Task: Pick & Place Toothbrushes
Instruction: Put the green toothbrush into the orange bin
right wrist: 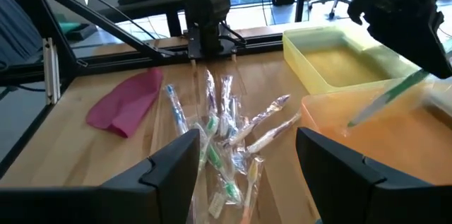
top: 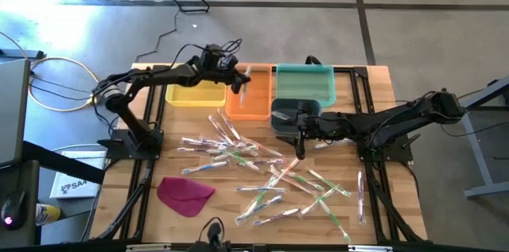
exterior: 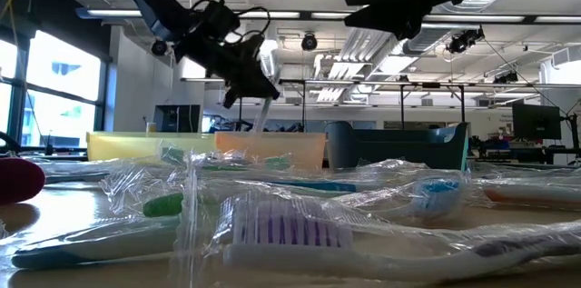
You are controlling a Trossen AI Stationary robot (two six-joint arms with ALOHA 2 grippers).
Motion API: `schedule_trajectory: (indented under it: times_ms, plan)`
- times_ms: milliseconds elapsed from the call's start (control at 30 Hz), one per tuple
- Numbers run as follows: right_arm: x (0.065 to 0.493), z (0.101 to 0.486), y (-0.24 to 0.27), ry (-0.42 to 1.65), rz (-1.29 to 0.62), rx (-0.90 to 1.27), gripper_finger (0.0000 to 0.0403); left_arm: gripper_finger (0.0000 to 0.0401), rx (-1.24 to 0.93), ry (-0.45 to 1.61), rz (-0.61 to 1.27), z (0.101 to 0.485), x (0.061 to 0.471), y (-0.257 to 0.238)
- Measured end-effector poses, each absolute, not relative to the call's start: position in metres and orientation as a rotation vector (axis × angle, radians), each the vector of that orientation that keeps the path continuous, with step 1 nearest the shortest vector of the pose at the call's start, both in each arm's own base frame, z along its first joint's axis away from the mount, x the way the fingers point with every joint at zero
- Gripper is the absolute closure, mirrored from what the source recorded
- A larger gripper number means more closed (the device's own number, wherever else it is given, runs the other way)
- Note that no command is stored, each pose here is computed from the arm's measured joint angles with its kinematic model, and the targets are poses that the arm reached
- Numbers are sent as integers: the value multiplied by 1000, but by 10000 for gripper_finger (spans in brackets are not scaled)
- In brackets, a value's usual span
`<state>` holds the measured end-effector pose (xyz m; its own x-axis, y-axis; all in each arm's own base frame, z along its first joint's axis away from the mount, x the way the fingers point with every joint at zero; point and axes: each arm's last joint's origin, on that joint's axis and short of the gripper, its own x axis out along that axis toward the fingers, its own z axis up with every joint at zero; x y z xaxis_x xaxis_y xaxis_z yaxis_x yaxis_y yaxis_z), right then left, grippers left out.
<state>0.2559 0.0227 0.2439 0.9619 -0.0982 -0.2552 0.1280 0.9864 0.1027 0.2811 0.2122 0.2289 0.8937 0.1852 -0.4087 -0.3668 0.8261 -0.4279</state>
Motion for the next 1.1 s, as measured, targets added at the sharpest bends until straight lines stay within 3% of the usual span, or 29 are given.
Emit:
schedule_trajectory:
  times_ms: [733, 1100]
  plan:
    - [256, 244, 23, 252, -115, 119, 174, 380, -632, 450, 326, 201, 281, 223]
    - [256, 244, 23, 252, -115, 119, 174, 379, -629, 512, 463, 195, 276, 224]
